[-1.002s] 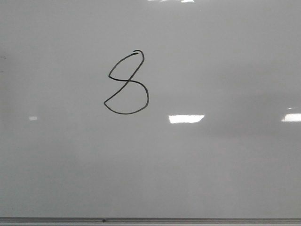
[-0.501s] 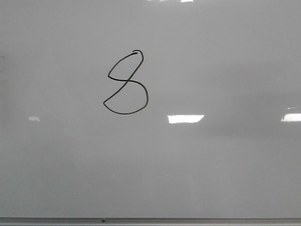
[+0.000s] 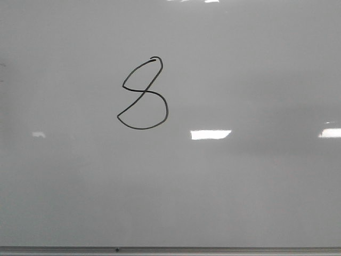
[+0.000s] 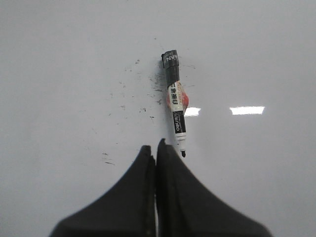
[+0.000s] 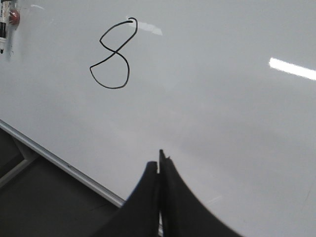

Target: Write number 8 on whiteboard

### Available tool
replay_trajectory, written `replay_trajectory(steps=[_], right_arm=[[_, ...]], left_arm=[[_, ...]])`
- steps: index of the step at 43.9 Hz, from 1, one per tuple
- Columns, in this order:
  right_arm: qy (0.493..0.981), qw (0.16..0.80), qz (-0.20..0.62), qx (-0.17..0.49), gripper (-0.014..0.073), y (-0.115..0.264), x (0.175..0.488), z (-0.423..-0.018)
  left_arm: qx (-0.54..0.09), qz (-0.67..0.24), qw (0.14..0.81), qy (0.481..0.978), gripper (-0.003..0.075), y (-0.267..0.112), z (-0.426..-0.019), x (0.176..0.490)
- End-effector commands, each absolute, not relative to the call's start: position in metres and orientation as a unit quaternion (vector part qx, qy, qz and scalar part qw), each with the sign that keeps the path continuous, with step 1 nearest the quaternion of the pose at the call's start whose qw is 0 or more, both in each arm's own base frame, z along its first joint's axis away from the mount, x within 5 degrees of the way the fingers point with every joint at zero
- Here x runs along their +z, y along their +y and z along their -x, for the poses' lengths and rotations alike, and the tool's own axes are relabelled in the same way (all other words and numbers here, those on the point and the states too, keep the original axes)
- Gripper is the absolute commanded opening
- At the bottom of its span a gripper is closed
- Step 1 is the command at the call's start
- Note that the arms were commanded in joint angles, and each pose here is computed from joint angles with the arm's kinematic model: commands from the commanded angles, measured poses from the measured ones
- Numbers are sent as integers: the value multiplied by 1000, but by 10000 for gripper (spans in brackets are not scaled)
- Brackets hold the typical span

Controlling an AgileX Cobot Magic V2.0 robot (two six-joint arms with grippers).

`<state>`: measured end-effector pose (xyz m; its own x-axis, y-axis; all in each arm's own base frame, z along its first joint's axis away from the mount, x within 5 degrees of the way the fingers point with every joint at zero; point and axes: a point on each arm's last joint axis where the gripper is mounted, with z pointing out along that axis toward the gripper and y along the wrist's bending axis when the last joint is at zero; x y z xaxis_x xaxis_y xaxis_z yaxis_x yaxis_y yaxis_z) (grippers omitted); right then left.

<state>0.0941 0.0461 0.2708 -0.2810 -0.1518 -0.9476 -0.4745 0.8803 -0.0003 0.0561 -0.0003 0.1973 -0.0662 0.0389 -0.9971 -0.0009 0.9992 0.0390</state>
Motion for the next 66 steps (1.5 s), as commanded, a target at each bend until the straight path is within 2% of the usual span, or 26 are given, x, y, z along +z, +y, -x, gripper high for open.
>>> replay_trajectory(steps=[1, 13, 21, 29, 41, 49, 66], right_arm=[[770, 596, 178, 140, -67, 44, 284, -97], [770, 597, 177, 138, -67, 44, 283, -98], [735, 656, 149, 80, -67, 31, 277, -95], [704, 704, 79, 44, -67, 15, 251, -83], [716, 695, -54, 28, -67, -2, 209, -67], [733, 677, -59, 14, -67, -3, 192, -59], [737, 675, -49, 3, -67, -3, 190, -55]], left_arm=[[14, -6, 715, 699, -19, 0, -55, 204], [14, -6, 715, 699, -19, 0, -55, 204], [14, -6, 715, 699, -19, 0, -55, 204], [14, -6, 715, 699, -19, 0, -55, 204], [14, -6, 715, 699, -19, 0, -55, 204], [14, -6, 715, 699, -19, 0, -55, 204], [14, -6, 715, 699, -19, 0, -55, 204]])
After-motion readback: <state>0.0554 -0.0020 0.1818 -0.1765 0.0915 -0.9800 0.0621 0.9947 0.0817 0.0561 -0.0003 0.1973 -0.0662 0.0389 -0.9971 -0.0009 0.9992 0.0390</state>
